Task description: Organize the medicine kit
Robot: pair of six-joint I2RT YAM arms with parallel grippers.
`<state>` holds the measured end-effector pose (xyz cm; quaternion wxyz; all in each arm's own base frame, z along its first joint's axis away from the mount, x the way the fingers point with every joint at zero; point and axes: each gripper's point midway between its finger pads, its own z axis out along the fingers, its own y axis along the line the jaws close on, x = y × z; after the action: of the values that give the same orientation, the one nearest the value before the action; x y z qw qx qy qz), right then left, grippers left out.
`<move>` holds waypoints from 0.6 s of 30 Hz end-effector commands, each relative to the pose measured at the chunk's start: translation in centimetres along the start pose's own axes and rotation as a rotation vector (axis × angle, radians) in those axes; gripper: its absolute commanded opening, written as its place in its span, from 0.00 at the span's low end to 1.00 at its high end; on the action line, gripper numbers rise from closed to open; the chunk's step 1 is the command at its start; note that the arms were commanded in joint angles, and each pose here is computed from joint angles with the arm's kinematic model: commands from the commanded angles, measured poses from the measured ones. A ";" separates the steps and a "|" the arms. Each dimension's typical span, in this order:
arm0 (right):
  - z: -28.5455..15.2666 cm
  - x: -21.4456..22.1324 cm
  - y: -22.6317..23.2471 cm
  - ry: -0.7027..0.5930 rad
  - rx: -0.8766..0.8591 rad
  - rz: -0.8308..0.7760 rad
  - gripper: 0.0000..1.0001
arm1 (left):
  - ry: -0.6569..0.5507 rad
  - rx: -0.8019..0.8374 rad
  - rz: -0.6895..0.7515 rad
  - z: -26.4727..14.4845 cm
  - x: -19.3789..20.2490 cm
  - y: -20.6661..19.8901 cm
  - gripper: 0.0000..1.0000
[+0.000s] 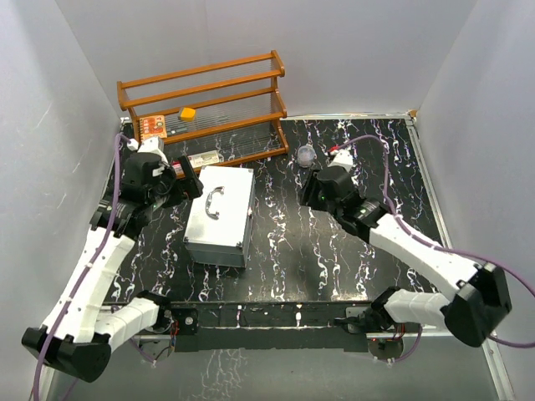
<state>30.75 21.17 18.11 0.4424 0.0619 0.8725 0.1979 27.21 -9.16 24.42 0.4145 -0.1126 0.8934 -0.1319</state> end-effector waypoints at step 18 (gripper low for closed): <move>-22.3 -15.7 -5.7 -0.595 0.137 -0.012 0.98 | -0.510 0.124 0.097 -16.7 -6.1 1.4 0.99</move>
<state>23.82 7.56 36.58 0.6430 0.1248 0.7437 0.1339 18.98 -5.12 37.45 0.6226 -0.0675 0.7622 -0.1639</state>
